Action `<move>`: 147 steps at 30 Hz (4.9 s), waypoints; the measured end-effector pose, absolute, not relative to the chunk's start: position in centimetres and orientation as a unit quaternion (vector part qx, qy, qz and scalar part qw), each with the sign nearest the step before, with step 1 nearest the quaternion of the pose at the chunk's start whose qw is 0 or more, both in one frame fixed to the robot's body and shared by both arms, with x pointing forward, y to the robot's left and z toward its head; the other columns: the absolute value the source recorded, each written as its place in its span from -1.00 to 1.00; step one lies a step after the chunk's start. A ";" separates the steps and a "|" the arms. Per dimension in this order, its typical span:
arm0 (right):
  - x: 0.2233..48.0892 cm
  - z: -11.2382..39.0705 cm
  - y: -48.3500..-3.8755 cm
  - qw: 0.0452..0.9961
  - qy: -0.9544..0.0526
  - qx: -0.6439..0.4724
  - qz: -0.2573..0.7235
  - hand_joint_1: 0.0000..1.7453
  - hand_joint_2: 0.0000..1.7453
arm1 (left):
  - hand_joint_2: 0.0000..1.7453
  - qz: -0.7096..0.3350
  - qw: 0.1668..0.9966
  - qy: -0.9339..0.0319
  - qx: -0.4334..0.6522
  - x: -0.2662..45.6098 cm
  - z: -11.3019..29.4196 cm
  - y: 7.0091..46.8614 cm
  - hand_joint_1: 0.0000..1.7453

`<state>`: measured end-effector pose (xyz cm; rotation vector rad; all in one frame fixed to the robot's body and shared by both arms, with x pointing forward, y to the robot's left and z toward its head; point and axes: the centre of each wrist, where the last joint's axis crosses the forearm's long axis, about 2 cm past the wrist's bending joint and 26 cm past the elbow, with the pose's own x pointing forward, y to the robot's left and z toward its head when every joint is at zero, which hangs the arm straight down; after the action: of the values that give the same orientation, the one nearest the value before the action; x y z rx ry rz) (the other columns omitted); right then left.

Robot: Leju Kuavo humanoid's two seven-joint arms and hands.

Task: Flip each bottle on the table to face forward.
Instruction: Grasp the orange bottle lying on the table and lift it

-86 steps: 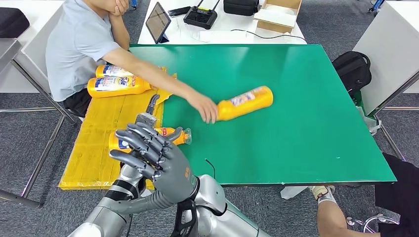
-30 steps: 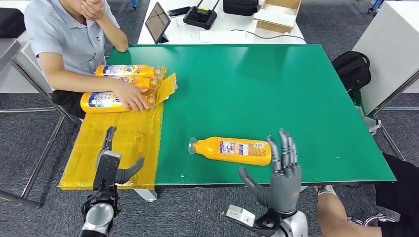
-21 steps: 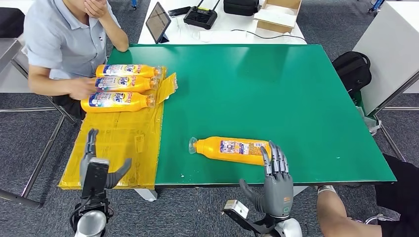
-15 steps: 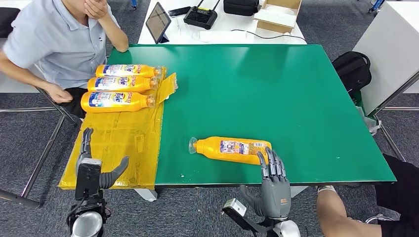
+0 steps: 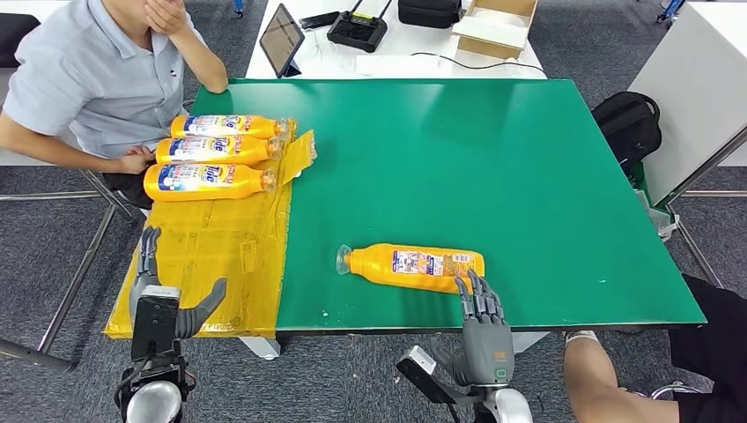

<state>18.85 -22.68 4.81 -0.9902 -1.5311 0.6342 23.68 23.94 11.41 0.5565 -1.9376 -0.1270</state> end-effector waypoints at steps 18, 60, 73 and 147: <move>27.4 6.7 -20.6 0.599 -0.666 -0.330 0.298 -1.00 1.00 | 1.00 -0.049 0.531 -0.819 0.211 26.5 12.7 22.3 -1.00; 29.8 7.0 -17.8 0.574 -0.603 -0.387 0.396 -1.00 1.00 | 1.00 -0.041 0.583 -0.802 0.126 26.9 12.1 22.0 -1.00; 28.9 6.7 -18.5 0.581 -0.577 -0.401 0.411 -1.00 1.00 | 1.00 -0.030 0.612 -0.786 0.087 25.5 11.6 22.2 -1.00; 35.8 6.3 -22.7 0.642 -0.454 -0.391 0.478 1.00 1.00 | 1.00 0.004 0.642 -0.766 0.032 26.4 10.8 21.9 -1.00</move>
<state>35.84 -22.66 6.35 -0.8920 -1.0342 1.0881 26.43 21.85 10.79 0.0741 -1.7456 0.0100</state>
